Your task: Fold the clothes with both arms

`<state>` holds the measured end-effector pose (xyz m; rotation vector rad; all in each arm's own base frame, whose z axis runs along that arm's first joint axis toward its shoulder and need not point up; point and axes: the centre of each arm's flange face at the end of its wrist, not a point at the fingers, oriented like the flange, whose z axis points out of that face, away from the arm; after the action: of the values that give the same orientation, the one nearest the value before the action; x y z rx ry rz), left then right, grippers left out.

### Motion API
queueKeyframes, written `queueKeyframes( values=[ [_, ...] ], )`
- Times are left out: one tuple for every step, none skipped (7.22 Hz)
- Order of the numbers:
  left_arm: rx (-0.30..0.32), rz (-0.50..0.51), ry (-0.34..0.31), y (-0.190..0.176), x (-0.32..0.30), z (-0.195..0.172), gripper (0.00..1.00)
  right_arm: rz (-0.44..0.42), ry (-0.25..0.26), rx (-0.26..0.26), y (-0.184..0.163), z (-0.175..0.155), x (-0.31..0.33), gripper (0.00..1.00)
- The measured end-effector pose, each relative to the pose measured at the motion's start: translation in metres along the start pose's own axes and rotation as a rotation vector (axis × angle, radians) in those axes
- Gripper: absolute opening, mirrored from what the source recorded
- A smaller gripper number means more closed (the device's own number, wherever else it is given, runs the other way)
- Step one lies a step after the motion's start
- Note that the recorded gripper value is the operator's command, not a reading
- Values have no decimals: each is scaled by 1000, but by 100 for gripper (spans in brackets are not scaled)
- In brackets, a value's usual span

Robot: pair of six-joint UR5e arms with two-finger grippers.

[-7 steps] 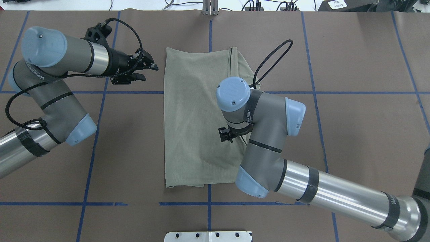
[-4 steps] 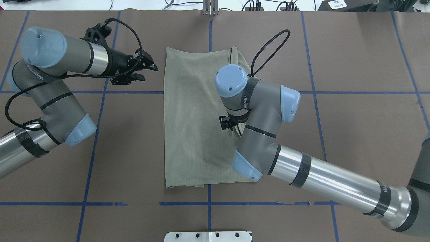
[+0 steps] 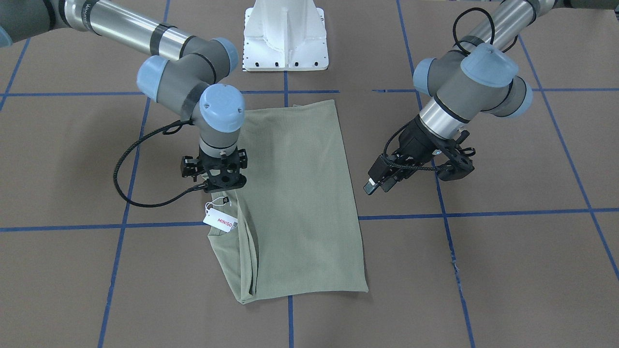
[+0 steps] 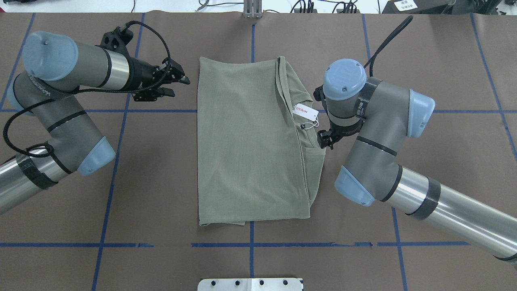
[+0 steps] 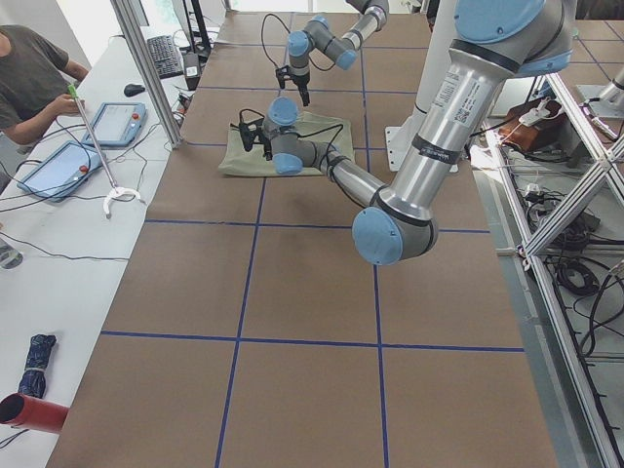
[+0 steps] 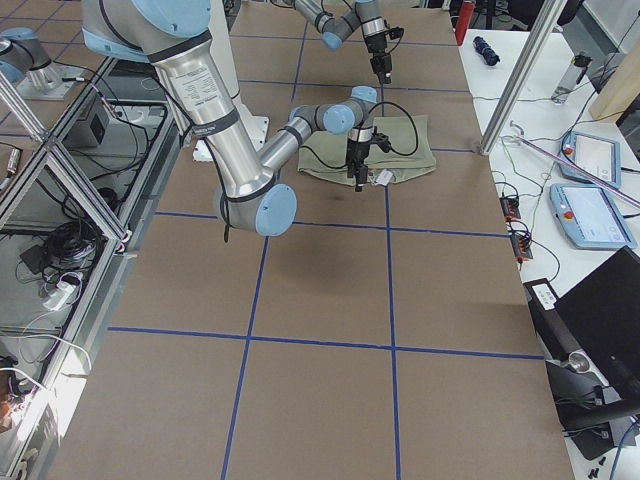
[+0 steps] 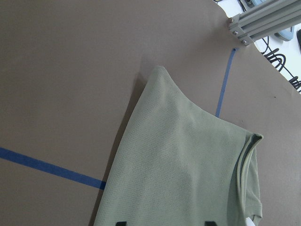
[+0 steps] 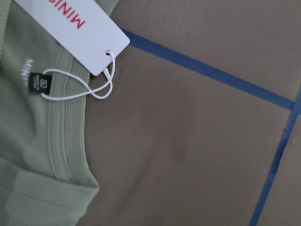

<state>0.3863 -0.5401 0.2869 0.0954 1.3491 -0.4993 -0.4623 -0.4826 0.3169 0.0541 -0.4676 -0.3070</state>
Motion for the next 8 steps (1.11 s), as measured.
queueKeyframes(
  values=[
    [0, 1, 3, 1, 0, -3, 63, 21, -3, -1, 2, -22, -9, 100],
    [1, 0, 4, 1, -1, -4, 63, 53, -18, 14, -4, -33, -22, 100],
    [2, -1, 2, 1, -3, -5, 63, 72, -42, 41, -25, -29, -38, 100],
    [2, -2, 1, 1, -5, -6, 63, 88, -64, 68, -56, -20, -56, 100],
    [2, -2, 0, 1, -5, -6, 63, 102, -78, 89, -88, -15, -71, 100],
    [1, -2, -3, 1, -7, -5, 63, 112, -83, 104, -113, -12, -79, 100],
    [2, -4, -7, 0, -11, -5, 63, 116, -83, 112, -127, -9, -81, 100],
    [2, -6, -12, 0, -14, -5, 63, 119, -81, 115, -136, -1, -79, 100]
  ],
)
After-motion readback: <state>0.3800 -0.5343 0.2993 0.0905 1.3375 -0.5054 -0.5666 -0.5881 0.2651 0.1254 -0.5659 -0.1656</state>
